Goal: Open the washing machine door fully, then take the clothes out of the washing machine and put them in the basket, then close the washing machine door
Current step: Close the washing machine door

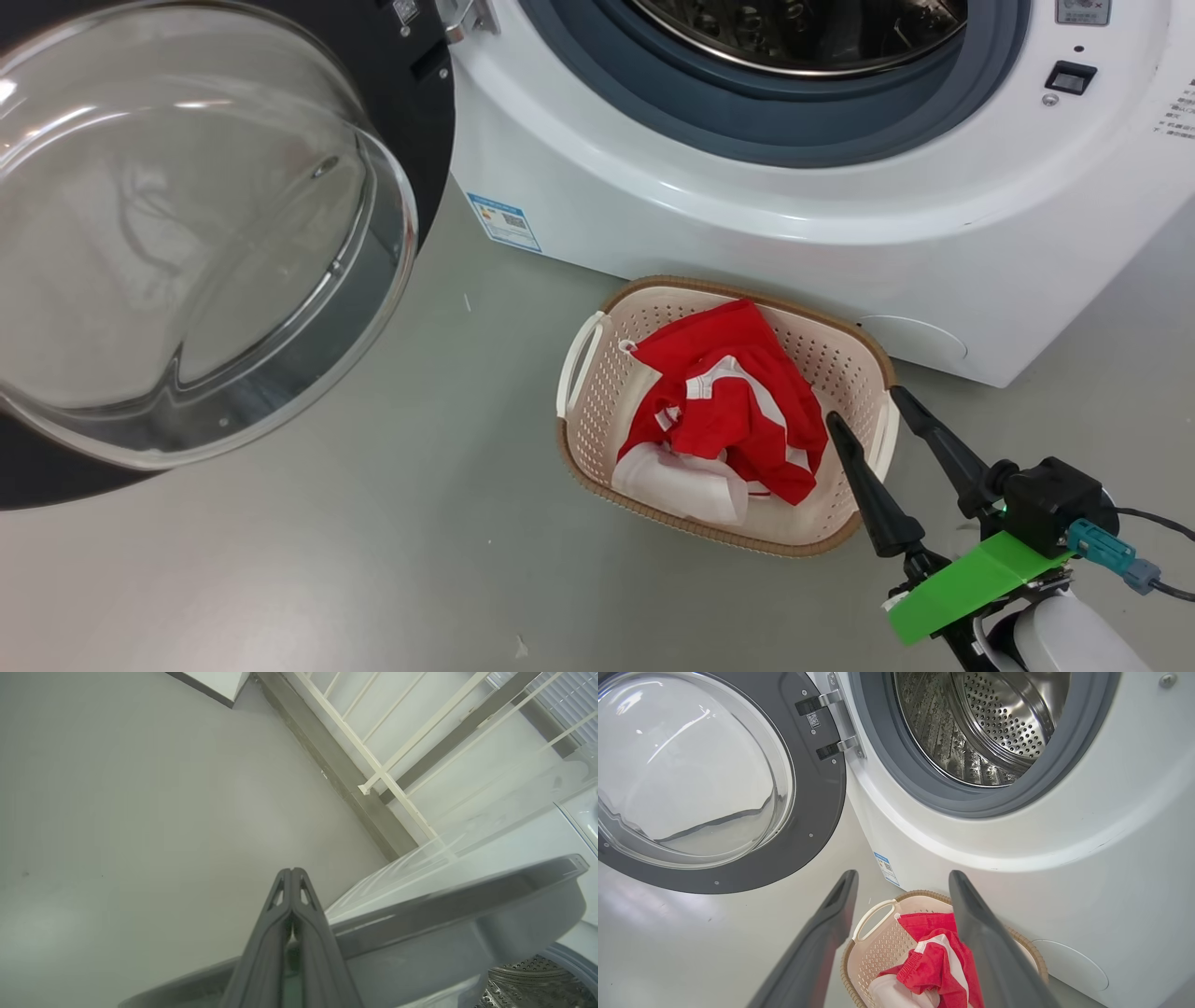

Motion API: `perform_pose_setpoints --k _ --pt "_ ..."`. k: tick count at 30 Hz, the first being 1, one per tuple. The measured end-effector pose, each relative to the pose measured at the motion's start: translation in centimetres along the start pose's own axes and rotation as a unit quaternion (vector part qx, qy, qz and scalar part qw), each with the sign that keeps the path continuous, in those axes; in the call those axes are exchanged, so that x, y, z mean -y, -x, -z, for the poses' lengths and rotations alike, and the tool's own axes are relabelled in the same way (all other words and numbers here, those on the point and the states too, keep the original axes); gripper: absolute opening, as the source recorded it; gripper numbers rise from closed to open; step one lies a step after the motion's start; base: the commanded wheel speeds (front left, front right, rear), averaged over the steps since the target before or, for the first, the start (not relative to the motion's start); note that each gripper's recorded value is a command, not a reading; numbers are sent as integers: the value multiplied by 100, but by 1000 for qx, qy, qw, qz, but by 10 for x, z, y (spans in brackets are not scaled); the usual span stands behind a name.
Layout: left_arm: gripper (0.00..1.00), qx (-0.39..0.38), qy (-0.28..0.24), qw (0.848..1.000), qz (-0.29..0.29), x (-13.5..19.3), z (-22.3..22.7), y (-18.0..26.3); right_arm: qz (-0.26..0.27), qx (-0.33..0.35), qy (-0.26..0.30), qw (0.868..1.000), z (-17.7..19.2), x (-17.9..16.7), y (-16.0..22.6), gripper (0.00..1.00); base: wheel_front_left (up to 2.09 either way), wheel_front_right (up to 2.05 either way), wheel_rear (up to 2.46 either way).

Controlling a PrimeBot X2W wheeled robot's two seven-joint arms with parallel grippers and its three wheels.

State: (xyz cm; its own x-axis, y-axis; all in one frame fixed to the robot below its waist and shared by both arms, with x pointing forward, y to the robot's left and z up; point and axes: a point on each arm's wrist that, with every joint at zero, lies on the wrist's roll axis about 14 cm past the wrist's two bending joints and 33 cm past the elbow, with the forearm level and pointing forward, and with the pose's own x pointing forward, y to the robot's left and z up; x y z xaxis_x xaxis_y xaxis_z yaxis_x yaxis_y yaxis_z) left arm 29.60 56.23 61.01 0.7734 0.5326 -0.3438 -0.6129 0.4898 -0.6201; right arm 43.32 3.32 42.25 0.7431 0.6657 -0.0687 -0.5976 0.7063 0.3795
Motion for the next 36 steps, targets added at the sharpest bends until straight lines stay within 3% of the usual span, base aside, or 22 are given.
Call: perform_pose_setpoints --k 23,36 --pt "0 -152 -46 985 70 20 33 35 -5 14 7 1000 -13 -9 1 100 0 0 0" --pt "0 -266 -76 951 141 44 92 56 -2 27 11 1000 -23 -13 4 100 0 0 0"
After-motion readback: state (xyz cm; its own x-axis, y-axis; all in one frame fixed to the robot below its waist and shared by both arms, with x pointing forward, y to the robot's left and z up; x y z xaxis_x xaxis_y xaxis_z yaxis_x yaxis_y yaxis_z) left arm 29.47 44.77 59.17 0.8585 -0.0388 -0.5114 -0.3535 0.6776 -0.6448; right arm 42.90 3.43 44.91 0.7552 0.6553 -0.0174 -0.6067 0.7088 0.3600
